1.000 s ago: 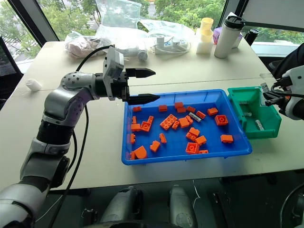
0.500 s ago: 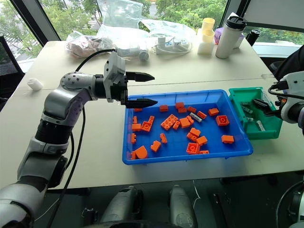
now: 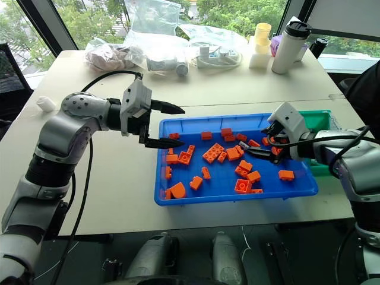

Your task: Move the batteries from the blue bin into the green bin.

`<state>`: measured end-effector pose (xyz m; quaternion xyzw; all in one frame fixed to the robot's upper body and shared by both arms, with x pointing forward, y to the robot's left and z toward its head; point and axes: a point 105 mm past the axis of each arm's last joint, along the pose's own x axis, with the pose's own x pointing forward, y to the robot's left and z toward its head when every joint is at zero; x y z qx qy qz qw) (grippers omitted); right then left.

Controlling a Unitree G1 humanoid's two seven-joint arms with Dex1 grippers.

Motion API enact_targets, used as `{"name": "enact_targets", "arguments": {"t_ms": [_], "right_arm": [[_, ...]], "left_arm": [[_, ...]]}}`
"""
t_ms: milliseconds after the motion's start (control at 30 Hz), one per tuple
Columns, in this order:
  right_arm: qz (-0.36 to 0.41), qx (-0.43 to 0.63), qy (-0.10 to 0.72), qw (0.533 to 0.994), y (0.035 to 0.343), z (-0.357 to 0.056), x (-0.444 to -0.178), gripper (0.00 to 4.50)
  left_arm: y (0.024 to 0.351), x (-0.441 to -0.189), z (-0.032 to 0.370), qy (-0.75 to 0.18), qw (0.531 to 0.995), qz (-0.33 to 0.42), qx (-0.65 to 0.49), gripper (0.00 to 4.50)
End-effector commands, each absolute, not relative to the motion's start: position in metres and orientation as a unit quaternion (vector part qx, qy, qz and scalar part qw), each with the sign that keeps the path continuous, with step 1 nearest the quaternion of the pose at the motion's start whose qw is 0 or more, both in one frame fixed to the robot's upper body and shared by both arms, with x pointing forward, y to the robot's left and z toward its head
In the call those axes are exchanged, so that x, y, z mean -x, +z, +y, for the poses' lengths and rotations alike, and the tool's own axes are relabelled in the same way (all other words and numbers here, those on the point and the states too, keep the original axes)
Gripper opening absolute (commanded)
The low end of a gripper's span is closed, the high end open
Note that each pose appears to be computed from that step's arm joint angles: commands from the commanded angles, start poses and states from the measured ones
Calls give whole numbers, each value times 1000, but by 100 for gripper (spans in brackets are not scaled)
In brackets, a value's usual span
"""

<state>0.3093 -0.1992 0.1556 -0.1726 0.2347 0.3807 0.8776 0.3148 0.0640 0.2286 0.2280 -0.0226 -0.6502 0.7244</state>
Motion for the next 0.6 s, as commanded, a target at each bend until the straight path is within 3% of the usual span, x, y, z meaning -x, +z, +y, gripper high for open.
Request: {"name": "enact_targets", "arguments": {"t_ms": [33,600], "right_arm": [[227,177,393,874,152,-189,-316,448],[256,219,364,868,133,-206,-331,448]], "left_arm": [[232,-313,64,-642,730,-35,-232,450],[230,-311,62,-642,732,-34,-226,450]]}}
